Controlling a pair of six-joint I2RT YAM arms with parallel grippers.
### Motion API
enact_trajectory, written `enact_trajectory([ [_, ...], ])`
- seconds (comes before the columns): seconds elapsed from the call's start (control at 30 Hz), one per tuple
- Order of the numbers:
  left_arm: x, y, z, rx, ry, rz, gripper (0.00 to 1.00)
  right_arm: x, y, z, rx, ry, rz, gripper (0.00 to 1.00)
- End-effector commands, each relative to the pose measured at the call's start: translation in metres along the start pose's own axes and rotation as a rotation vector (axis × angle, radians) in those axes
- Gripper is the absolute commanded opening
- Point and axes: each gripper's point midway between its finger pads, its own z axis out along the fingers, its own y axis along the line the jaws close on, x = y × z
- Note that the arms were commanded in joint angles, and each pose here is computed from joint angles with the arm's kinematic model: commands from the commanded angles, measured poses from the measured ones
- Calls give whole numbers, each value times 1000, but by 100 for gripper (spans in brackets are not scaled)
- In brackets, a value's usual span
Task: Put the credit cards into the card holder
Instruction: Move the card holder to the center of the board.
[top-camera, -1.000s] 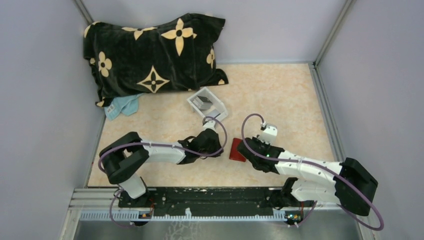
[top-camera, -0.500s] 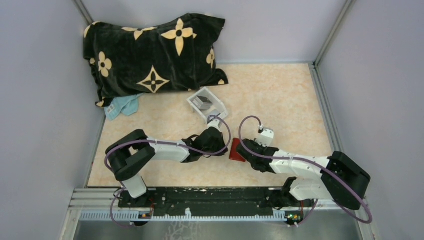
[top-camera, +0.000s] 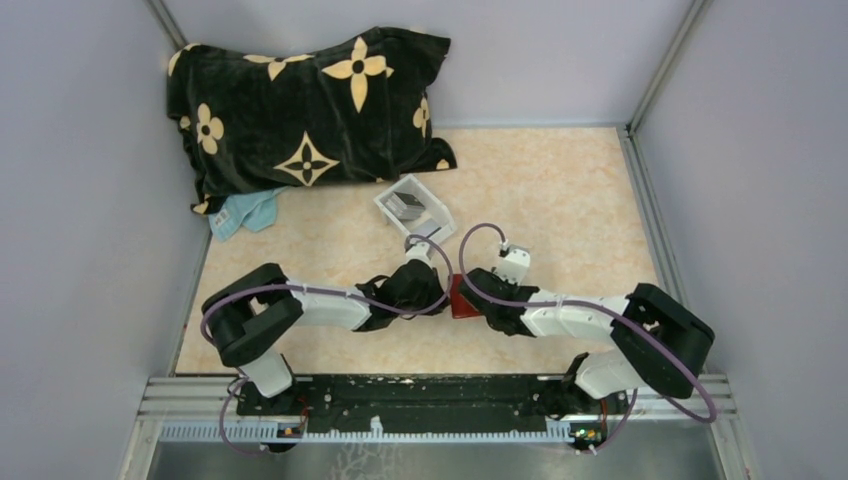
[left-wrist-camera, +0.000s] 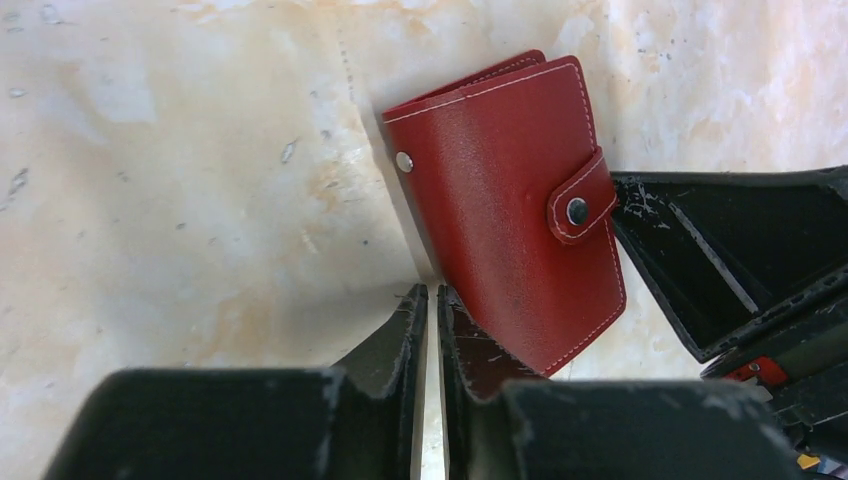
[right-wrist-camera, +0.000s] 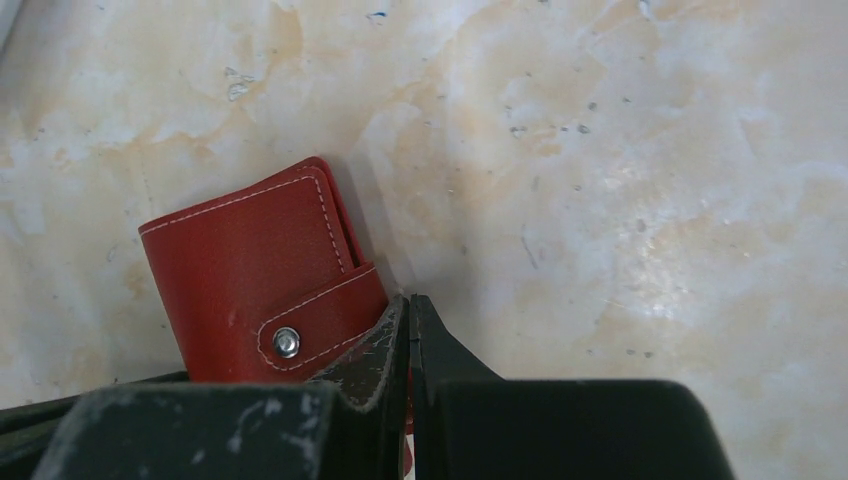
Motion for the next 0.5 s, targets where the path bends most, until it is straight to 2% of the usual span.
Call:
enact_trajectory([
  [0.0, 0, 24, -11, -75, -16, -22, 15, 7, 32, 1, -70, 51, -21, 0],
  [0.3, -22, 72, -37, -205, -106, -113, 18, 13, 61, 6, -100, 65, -56, 0],
  [0.47, -37, 76, -37, -193, -122, -105, 18, 18, 75, 7, -117, 74, -70, 0],
])
